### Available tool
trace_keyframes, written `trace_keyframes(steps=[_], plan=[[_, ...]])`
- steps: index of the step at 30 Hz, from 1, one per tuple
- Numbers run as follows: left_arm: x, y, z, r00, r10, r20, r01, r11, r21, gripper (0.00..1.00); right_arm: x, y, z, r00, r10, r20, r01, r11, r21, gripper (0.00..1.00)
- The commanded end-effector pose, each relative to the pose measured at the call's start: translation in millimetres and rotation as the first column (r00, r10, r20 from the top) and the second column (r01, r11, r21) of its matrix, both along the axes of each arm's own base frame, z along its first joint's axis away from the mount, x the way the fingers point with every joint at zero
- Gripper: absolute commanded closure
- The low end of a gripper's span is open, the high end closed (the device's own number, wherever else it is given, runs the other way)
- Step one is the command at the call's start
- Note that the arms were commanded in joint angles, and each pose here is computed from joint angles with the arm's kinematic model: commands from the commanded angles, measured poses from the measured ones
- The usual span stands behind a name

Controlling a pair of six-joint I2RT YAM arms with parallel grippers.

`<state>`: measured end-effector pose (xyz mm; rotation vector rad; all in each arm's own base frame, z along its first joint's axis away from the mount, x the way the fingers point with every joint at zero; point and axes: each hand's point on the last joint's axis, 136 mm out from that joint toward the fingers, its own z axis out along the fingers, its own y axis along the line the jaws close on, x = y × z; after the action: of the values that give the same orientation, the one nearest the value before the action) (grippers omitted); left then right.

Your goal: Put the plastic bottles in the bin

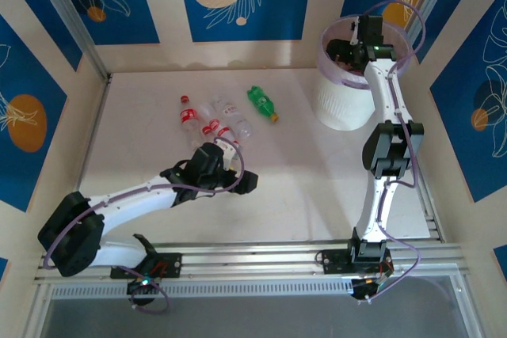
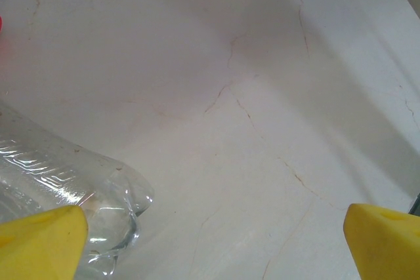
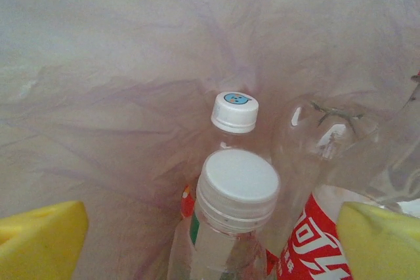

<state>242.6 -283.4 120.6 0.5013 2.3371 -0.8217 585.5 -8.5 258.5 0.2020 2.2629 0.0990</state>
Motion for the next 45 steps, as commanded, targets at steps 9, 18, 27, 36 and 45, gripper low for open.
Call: trace_keyframes(steps=[9,18,27,36,45], plan=[[17,22,9,0.989,0.143,0.023,-0.144,0.989,0.044,0.00,-46,-3,117,0.974,-0.011,0.227,0.020,0.999,-0.038,0.01],[29,80,-5,0.875,0.480,-0.062,-0.466,0.871,0.157,0.00,-107,15,169,0.948,0.037,0.317,-0.027,0.999,-0.036,0.01],[41,85,-17,0.696,0.690,-0.200,-0.677,0.723,0.139,0.00,-198,64,152,0.936,0.114,0.332,-0.141,0.988,0.059,0.01],[42,60,-47,0.667,0.685,-0.294,-0.662,0.725,0.189,0.00,-240,76,91,0.966,0.138,0.218,-0.177,0.969,0.170,0.01],[35,59,-76,0.657,0.700,-0.280,-0.648,0.714,0.266,0.01,-258,87,47,0.981,0.143,0.129,-0.171,0.955,0.242,0.01]])
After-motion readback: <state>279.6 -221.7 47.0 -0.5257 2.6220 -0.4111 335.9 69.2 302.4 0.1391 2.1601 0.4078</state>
